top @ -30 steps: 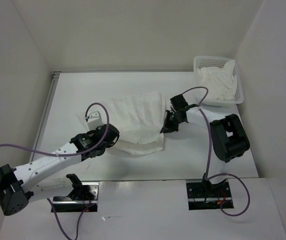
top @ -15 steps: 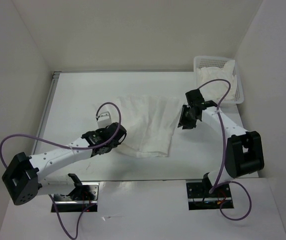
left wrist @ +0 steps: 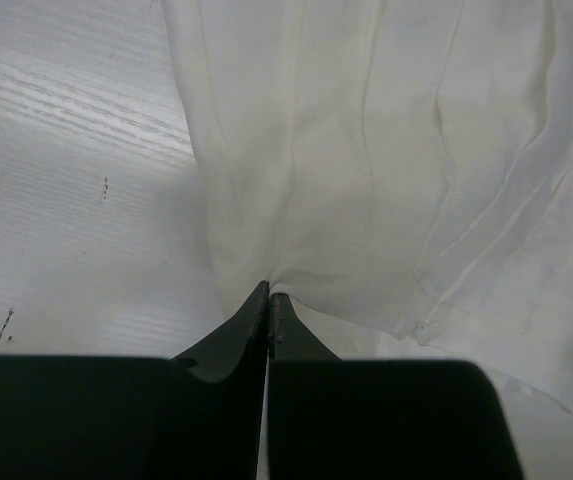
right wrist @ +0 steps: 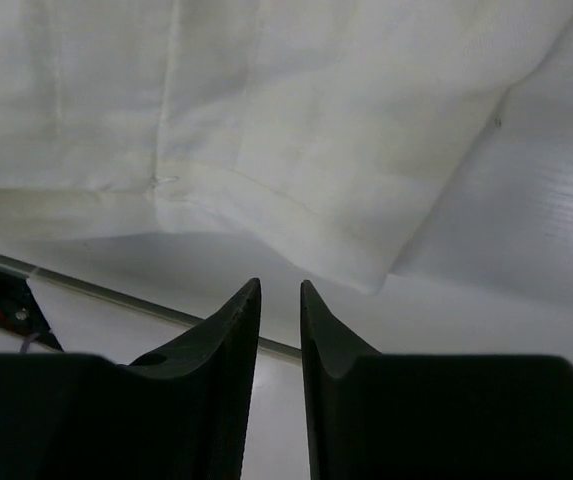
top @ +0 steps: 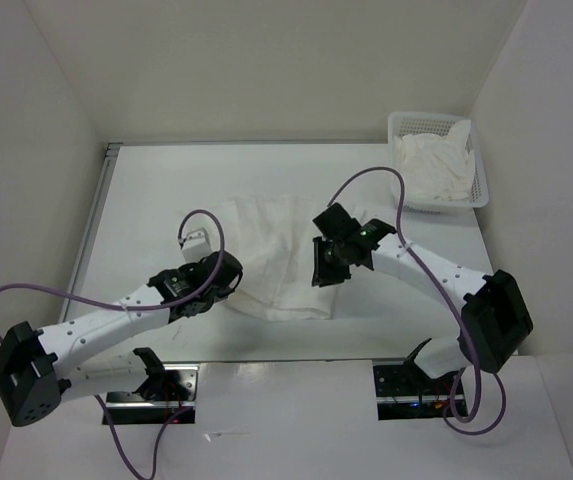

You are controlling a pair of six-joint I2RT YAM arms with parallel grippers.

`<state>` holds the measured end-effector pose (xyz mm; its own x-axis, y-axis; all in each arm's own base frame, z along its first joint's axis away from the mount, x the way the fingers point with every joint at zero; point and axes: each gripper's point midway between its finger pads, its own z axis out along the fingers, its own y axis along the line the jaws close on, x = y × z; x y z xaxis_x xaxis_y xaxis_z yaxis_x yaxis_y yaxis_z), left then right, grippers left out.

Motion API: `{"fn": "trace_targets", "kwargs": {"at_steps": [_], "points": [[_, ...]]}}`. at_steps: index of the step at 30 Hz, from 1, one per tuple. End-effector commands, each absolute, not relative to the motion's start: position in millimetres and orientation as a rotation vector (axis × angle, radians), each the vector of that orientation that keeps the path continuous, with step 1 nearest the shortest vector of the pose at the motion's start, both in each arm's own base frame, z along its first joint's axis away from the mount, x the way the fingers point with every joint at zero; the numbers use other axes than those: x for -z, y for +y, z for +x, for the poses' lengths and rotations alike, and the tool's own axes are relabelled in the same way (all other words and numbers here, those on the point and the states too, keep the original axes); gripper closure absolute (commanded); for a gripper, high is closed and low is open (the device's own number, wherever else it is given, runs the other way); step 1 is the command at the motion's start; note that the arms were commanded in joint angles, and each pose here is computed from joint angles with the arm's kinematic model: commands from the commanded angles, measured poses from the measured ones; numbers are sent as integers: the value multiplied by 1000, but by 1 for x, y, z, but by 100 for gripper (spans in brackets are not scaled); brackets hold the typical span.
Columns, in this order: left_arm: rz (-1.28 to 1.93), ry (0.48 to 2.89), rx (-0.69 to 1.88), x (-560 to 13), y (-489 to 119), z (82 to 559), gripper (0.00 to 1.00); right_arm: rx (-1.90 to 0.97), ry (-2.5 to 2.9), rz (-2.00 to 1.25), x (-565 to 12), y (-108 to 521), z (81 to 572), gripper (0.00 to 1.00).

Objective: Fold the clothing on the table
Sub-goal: Fold the skirt

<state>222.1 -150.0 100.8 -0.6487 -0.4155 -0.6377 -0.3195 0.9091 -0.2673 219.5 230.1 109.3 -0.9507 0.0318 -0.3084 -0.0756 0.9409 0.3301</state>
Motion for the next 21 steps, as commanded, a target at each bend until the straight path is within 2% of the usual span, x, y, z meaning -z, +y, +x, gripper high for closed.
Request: {"fn": "trace_targets", "kwargs": {"at_steps": [1,3,4,5,13,21], "points": [[-537,2331,161,-97,-148,219,100,-488,2820,74,-99,225,208,72],[-518,2358,136,-90,-149,218,100,-461,2836,102,-94,223,203,54],[-516,2363,126,-87,-149,218,100,-440,2840,93,-93,220,199,40],[-513,2372,112,-84,-149,218,100,-445,2840,121,-93,219,197,39],[-491,2379,130,-85,-155,218,100,-381,2939,272,-63,200,161,40],[-497,2361,141,-94,-153,218,100,-436,2902,498,-48,201,156,44]]}}
